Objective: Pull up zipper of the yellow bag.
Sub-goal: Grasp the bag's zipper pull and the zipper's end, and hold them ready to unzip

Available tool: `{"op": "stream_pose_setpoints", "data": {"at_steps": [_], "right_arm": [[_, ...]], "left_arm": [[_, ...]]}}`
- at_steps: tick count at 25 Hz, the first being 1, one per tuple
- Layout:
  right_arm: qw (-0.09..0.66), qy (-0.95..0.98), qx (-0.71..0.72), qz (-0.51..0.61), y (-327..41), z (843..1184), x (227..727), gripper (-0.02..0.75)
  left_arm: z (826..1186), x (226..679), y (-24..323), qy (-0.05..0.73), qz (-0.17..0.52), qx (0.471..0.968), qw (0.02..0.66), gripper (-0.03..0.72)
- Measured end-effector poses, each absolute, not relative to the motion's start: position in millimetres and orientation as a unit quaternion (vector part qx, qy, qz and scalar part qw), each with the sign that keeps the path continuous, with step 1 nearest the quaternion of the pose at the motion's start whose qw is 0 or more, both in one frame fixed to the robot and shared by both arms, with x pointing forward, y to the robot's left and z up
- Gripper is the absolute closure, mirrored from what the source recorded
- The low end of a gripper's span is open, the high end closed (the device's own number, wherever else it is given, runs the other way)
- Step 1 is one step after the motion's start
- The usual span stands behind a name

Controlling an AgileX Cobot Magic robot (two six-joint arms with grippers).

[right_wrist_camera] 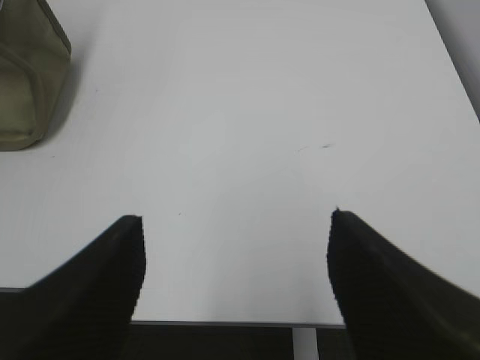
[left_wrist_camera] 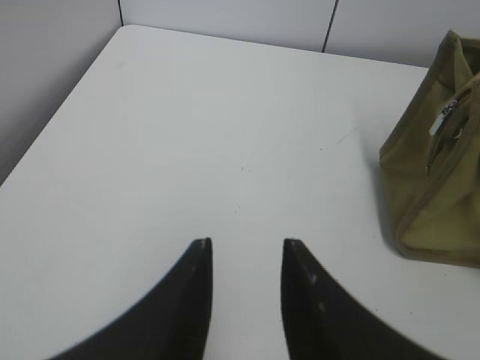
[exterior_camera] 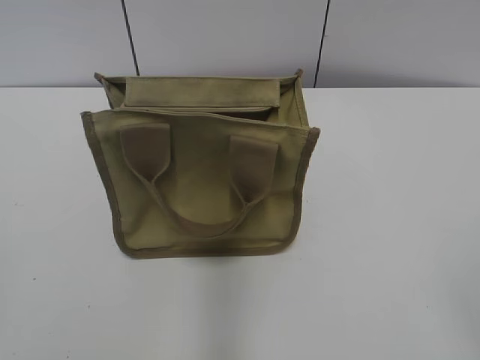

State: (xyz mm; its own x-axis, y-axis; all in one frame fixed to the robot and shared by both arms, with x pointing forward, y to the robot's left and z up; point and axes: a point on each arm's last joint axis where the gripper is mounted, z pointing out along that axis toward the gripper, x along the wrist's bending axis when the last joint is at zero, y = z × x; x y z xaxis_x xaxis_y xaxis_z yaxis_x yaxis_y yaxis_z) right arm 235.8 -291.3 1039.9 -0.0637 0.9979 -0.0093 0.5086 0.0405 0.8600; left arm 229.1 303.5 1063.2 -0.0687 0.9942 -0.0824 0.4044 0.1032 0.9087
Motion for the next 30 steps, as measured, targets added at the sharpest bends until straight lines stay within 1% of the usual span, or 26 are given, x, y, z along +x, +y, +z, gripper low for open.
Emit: {"op": "stream_pose_setpoints", "data": {"at_steps": [30], "right_arm": [[0.342, 0.635, 0.593, 0.358, -291.3, 1039.9, 235.8, 0.160]], "left_arm": [[1063.2, 229.6, 302.9, 0.629, 0.369, 0.557, 0.397, 0.449]]}}
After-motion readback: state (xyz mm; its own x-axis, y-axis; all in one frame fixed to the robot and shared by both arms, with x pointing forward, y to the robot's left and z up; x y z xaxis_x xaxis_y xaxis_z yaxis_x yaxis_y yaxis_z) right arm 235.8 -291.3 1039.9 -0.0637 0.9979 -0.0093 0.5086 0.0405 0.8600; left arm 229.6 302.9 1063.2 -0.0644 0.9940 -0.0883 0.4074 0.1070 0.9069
